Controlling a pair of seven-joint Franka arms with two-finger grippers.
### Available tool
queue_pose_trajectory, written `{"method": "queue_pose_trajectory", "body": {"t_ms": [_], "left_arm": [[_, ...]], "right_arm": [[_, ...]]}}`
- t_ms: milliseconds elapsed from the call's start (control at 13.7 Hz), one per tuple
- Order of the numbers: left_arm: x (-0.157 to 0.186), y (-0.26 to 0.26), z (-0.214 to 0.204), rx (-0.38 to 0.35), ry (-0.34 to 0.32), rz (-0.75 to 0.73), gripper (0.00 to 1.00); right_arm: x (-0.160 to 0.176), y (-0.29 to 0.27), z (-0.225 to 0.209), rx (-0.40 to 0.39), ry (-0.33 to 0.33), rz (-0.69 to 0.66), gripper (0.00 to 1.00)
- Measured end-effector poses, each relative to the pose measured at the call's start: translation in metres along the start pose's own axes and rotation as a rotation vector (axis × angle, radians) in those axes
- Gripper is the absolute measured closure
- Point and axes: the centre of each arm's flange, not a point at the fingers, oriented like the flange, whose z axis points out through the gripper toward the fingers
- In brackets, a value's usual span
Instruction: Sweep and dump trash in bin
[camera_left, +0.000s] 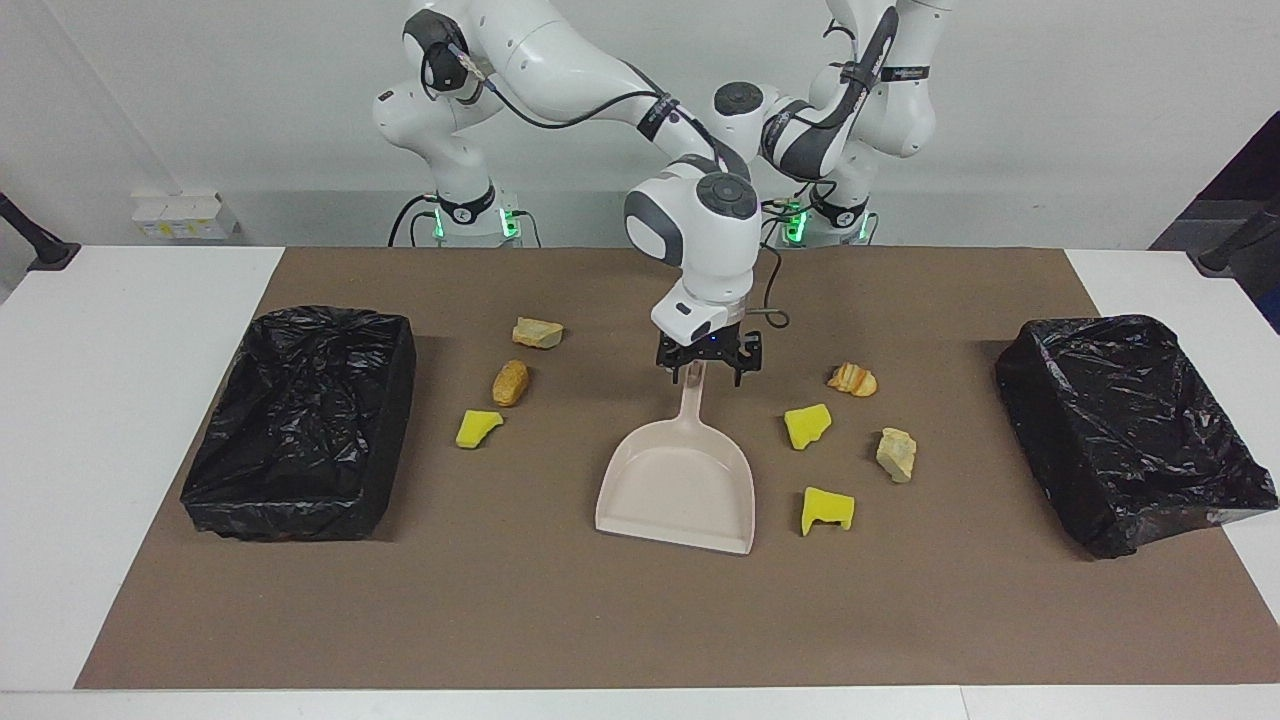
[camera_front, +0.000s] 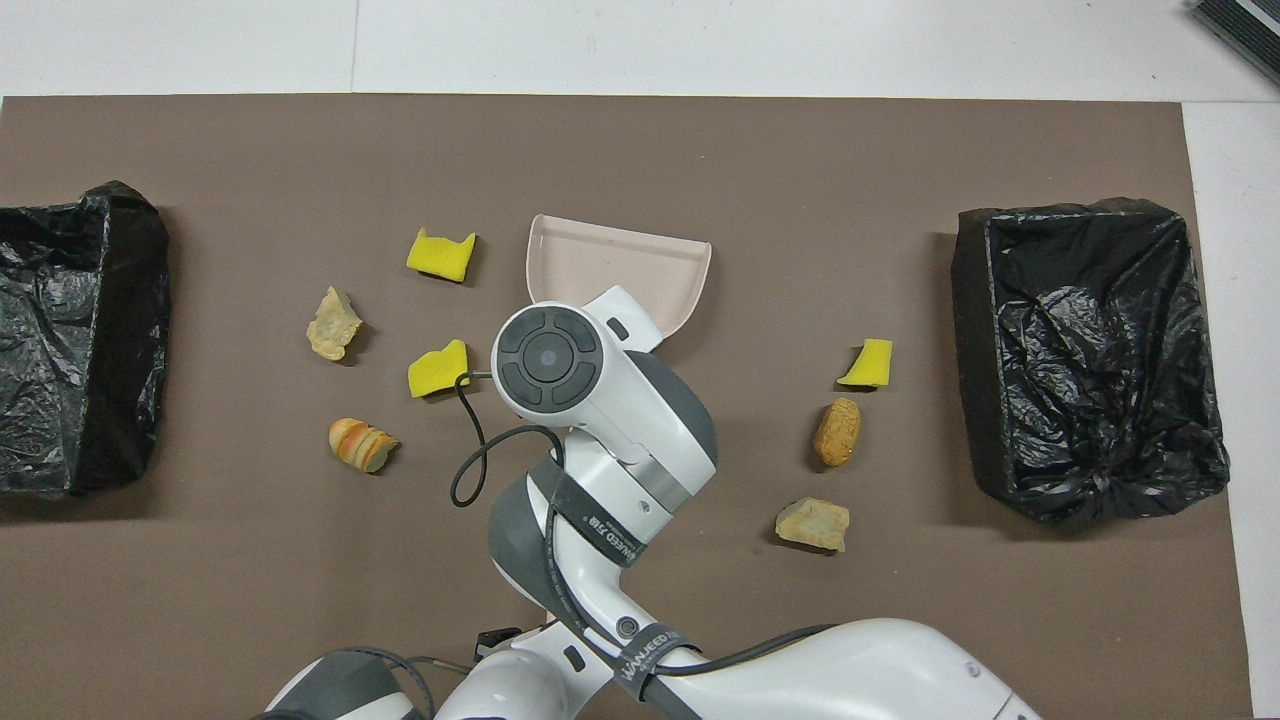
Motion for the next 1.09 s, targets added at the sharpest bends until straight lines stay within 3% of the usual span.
{"method": "queue_pose_trajectory", "body": {"t_ms": [364,437,656,802,947,1093], "left_arm": [[-0.005,-0.009,-0.005,0.033,-0.047,-0.011,0.75],[-0.006,-0.014,-0.008,0.043,-0.061,-0.018,0.75],[-0.001,-0.038,-0.020,0.059,-0.102,-0.001,0.75],[0.013,-0.079,-0.035,0.055,-0.126,0.035,0.75],[0.028,-0.127,-0.051,0.034,-0.132,0.077,0.75],[0.042,-0.182,-0.061,0.004,-0.118,0.105,0.75]], "right_arm": [[-0.011,0.013,0.007,-0.026,-0.019,0.000,0.02],[-0.012,0.014,0.006,-0.027,-0.019,-0.001,0.10],[-0.013,0.016,0.006,-0.028,-0.020,0.000,0.46],[-0.012,0.018,0.007,-0.027,-0.020,0.003,0.52],[-0.011,0.019,0.007,-0.027,-0.020,0.005,0.69],[-0.013,0.018,0.006,-0.026,-0.020,0.003,0.69]]}}
